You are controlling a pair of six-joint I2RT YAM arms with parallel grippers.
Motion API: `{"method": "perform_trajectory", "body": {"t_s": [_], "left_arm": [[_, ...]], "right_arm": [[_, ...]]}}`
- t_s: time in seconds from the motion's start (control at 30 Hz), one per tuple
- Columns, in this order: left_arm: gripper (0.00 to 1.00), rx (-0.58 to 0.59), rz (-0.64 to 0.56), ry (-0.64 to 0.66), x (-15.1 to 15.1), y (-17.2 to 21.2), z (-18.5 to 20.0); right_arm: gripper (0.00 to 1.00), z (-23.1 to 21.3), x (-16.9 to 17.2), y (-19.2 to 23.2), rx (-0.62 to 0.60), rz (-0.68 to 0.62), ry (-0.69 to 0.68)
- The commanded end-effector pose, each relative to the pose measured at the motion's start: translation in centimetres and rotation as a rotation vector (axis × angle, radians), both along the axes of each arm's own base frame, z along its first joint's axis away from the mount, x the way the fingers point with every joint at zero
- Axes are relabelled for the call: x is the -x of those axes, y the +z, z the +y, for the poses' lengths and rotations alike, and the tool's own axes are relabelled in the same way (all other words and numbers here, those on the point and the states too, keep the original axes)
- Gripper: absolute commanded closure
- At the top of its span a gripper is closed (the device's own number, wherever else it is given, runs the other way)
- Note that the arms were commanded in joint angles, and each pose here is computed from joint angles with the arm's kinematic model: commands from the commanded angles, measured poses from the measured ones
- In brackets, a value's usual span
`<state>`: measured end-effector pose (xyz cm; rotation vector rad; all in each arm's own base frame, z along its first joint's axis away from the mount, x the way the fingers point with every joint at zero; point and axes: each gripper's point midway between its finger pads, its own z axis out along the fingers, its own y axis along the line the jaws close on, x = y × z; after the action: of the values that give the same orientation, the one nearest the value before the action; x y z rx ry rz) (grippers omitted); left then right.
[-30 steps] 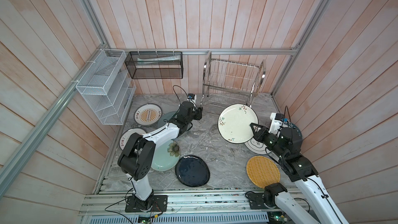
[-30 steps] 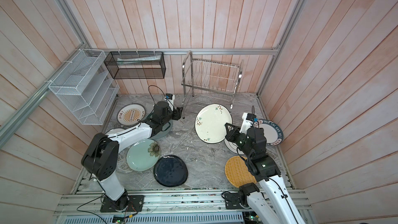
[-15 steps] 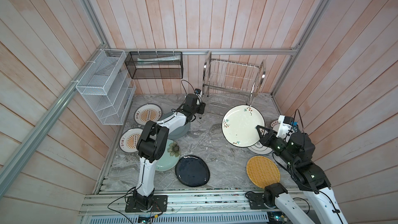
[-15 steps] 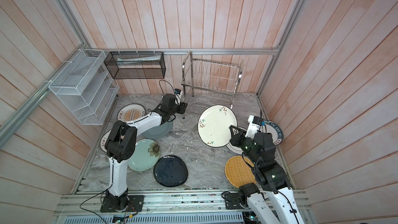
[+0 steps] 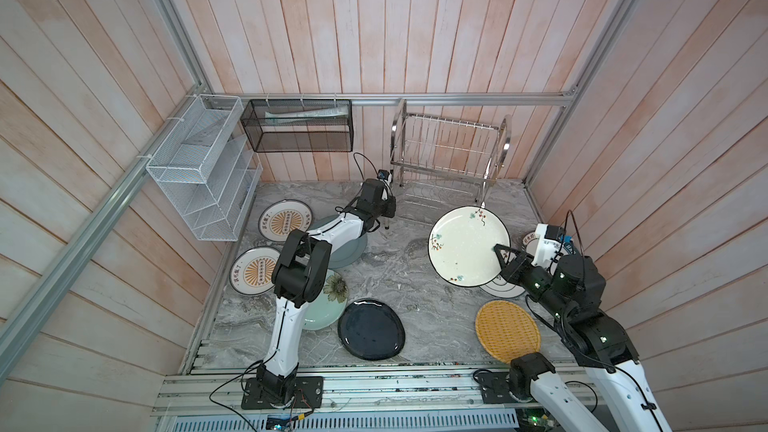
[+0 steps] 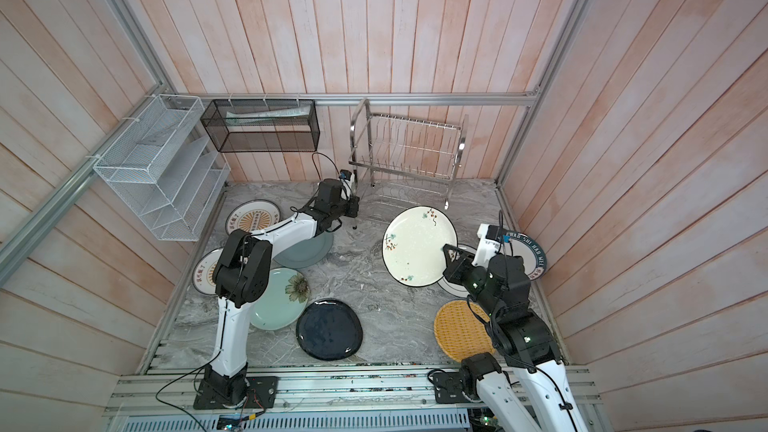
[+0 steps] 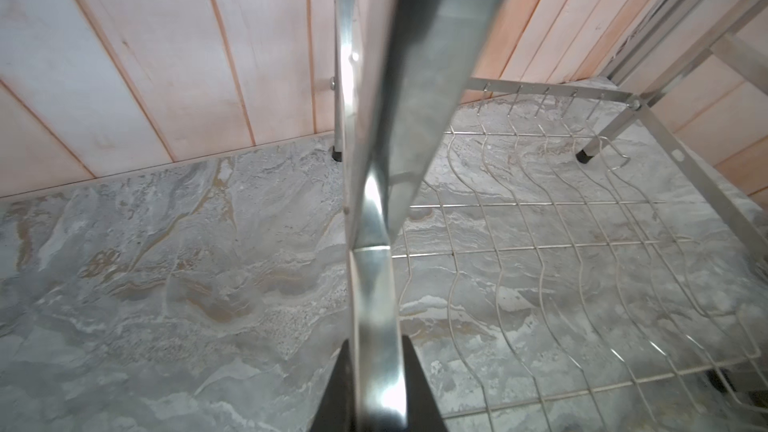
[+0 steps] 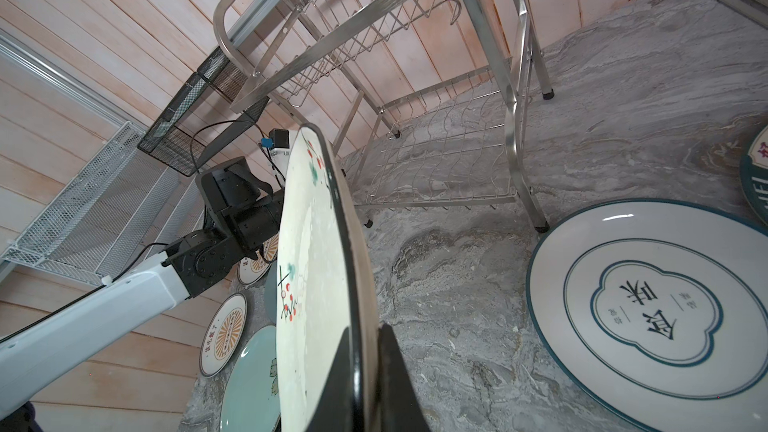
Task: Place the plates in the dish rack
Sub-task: 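Tilt the cream plate upright with the right gripper while the left arm withdraws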
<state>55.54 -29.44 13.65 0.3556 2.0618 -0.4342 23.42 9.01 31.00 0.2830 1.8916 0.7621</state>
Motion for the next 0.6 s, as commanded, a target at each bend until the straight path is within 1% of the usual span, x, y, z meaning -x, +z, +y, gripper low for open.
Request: {"method": "perform_trajectory", "body": {"t_s": [0.0, 0.07, 0.2, 0.43, 0.57], "left_arm": [[0.97, 0.056, -0.005, 0.024, 1.4, 1.6, 0.3], [1.00, 0.058, -0.011, 0.041, 1.9, 1.9, 0.6], [1.00, 0.046, 0.003, 0.094, 3.2, 2.3, 1.3], [1.00, 0.029, 0.051, 0.184, 6.9, 1.7, 1.7], [1.00, 0.038, 0.077, 0.261, 8.9, 1.3, 2.8]], "right_arm": [[1.00, -0.2, 0.1, 5.6, -0.061, -0.170, -0.009], [1.00, -0.1, 0.1, 5.6, -0.065, -0.171, -0.006], [1.00, -0.2, 0.2, 5.7, -0.068, -0.175, -0.012], [1.00, -0.7, -0.2, 6.3, -0.054, -0.191, -0.043], [1.00, -0.7, -0.4, 7.5, -0.052, -0.211, -0.043]]}}
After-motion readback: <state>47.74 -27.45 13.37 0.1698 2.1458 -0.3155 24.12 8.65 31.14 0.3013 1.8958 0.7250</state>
